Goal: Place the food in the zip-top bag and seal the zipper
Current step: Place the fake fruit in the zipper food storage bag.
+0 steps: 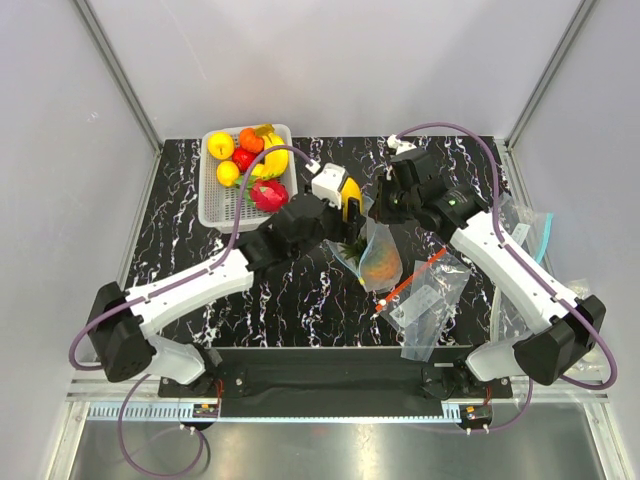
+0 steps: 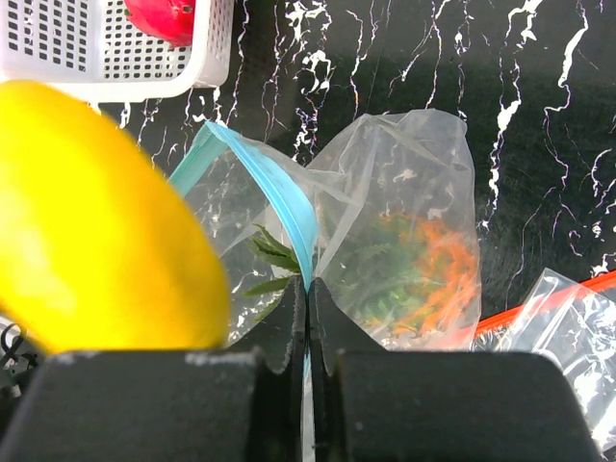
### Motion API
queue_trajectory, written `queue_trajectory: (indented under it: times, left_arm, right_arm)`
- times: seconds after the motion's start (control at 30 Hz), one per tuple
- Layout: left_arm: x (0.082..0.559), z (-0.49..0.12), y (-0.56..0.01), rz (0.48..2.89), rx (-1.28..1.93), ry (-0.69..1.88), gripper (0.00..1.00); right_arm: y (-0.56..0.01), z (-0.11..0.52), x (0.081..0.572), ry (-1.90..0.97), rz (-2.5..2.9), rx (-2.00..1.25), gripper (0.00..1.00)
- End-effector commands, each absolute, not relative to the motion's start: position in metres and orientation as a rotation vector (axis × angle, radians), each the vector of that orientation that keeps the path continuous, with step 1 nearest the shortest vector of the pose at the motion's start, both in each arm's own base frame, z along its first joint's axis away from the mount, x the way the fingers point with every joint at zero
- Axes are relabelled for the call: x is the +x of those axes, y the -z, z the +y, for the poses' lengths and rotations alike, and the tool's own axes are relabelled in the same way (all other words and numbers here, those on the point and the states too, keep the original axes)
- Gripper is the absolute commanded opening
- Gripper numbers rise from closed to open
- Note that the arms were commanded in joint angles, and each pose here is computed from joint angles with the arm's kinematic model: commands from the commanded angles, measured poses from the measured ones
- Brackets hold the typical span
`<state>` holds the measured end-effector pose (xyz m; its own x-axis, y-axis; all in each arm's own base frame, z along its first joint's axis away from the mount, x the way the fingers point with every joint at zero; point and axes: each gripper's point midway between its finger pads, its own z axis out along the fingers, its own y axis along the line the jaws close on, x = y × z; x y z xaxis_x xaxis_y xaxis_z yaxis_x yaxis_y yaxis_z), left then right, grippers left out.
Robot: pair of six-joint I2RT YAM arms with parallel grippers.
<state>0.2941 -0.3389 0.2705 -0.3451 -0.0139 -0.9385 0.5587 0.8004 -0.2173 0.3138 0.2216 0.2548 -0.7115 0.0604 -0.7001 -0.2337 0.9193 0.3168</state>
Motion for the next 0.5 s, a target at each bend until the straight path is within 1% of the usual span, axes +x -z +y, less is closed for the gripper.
queue_trajectory:
  times: [0.0,0.2,0.33,0.43,0.47]
  left_arm:
    - [0.312,-0.342,-0.299,1.715,0.339,0.571,0.53]
    - [0.309,-0.355,-0.291,1.709,0.361,0.592,0.53]
    - [0.292,-0.368,-0.294,1.741,0.409,0.693,0.53]
    - [0.276,-0.373,-0.286,1.797,0.423,0.732,0.53]
    - [0.27,-0.372,-0.274,1.832,0.444,0.721,0.53]
  right_arm:
    - [-0.28,0.22,0.313,-0.523,2.262,-0.107,0.0]
    - [-0.284,0.214,0.314,-0.489,2.251,-0.097,0.0]
    - [-0.281,0.21,0.32,-0.445,2.245,-0.081,0.0]
    - [-0.282,0.208,0.322,-0.433,2.233,-0.068,0.0]
    - [-0.284,0.207,0.321,-0.438,2.224,-0.061,0.0]
